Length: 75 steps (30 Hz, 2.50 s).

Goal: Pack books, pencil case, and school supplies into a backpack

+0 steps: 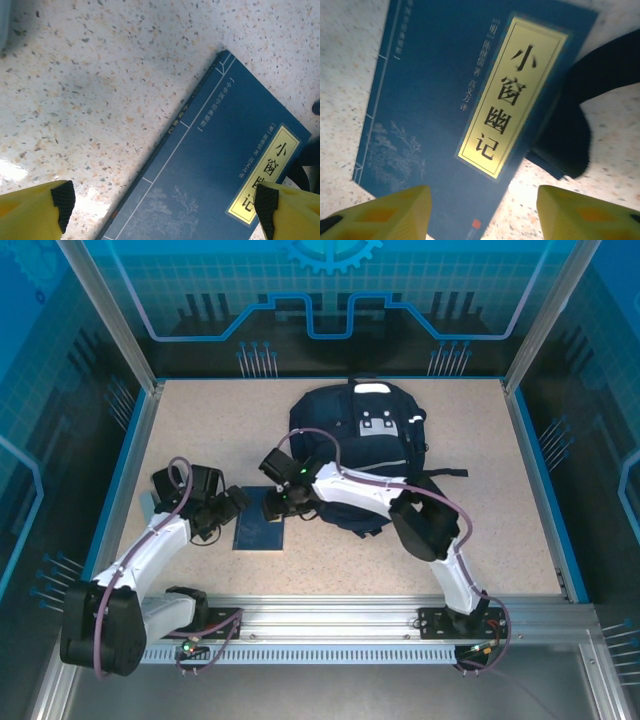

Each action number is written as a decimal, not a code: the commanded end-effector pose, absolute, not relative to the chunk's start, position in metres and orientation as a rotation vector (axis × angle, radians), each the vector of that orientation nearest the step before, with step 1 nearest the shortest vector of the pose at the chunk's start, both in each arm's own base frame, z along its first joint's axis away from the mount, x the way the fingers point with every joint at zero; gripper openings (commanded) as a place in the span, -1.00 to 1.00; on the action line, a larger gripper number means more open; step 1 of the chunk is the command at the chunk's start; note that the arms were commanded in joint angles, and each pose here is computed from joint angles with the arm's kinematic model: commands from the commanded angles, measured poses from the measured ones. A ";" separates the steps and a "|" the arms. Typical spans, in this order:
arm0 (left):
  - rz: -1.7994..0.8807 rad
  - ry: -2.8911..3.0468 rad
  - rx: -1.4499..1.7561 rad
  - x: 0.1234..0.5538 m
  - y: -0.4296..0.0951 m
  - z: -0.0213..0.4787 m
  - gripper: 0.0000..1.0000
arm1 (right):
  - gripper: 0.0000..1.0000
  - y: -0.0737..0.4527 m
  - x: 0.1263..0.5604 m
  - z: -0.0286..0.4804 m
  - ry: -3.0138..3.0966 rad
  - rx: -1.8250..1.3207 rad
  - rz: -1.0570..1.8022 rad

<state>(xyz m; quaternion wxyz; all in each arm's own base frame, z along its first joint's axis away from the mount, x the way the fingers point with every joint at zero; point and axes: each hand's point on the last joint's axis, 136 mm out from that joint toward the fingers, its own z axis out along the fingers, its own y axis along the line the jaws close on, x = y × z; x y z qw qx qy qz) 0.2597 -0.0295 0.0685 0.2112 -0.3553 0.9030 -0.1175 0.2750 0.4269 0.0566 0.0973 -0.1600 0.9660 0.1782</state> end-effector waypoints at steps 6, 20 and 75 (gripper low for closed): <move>-0.331 2.527 -0.979 0.252 -0.023 0.066 0.91 | -0.07 0.421 0.259 0.023 2.974 -0.534 0.375; -0.449 2.580 -0.894 0.254 -0.041 0.069 0.81 | -0.25 0.377 0.244 0.018 2.966 -0.660 0.240; -0.417 2.883 -0.782 0.232 -0.078 0.005 -0.38 | -0.56 0.414 0.262 0.092 2.892 -0.470 0.786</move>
